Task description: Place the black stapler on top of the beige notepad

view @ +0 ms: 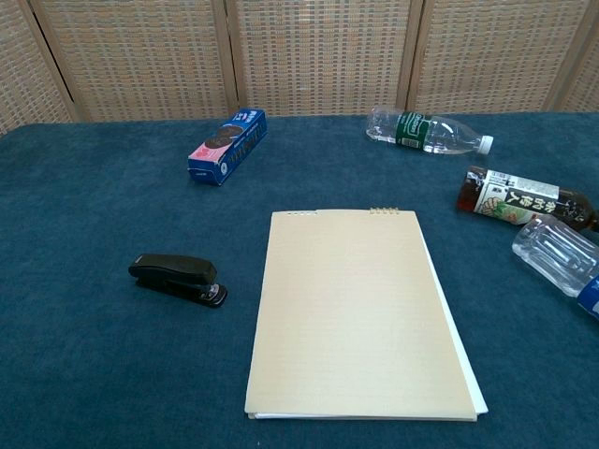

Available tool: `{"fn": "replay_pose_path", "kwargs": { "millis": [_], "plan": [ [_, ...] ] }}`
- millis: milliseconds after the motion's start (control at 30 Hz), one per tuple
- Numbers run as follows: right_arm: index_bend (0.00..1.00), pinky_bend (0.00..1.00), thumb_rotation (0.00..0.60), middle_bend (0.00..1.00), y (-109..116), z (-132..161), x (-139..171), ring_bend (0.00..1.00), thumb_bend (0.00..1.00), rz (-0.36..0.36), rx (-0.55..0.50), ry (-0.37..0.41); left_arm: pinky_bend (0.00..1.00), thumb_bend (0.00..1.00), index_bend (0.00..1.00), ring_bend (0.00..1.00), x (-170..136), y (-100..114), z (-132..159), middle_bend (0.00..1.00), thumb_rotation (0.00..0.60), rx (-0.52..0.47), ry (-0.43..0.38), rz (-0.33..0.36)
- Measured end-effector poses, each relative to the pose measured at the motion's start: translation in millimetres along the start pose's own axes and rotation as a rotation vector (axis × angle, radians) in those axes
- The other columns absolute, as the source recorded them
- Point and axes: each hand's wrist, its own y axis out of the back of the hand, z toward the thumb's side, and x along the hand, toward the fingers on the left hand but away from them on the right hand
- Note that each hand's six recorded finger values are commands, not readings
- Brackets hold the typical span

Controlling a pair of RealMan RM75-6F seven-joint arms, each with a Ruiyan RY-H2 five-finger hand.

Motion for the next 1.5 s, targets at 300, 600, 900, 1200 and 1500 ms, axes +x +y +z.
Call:
{"fn": "replay_pose_path", "kwargs": {
  "millis": [300, 600, 900, 1200, 1500],
  "plan": [
    [0.02, 0.0, 0.6, 0.0, 0.6, 0.8, 0.8, 0.0, 0.15, -0.004, -0.011, 0.0, 0.0, 0.16, 0.0, 0.0, -0.4, -0.6, -0.1, 0.0, 0.6, -0.001, 0.002, -0.004],
    [0.03, 0.0, 0.6, 0.0, 2.3, -0.8, 1.2, 0.0, 0.15, -0.008, -0.009, -0.008, 0.0, 0.16, 0.0, 0.0, 1.9, -3.5, 0.8, 0.0, 0.6, 0.006, -0.002, -0.019],
    [0.03, 0.0, 0.6, 0.0, 1.0, -0.1, 1.7, 0.0, 0.15, -0.002, -0.01, -0.003, 0.0, 0.16, 0.0, 0.0, 1.7, -7.1, 3.9, 0.0, 0.6, 0.02, -0.012, -0.033],
    [0.04, 0.0, 0.6, 0.0, 0.7, -0.9, 1.3, 0.0, 0.15, 0.001, -0.016, -0.009, 0.13, 0.16, 0.07, 0.03, 17.4, -12.5, 19.5, 0.0, 0.6, 0.033, -0.055, -0.056],
    [0.04, 0.0, 0.6, 0.0, 1.2, -1.7, 1.1, 0.0, 0.15, 0.004, -0.027, -0.013, 0.23, 0.17, 0.22, 0.19, 51.9, -20.2, 59.4, 0.1, 0.6, 0.074, -0.161, -0.095]
  ]
}}
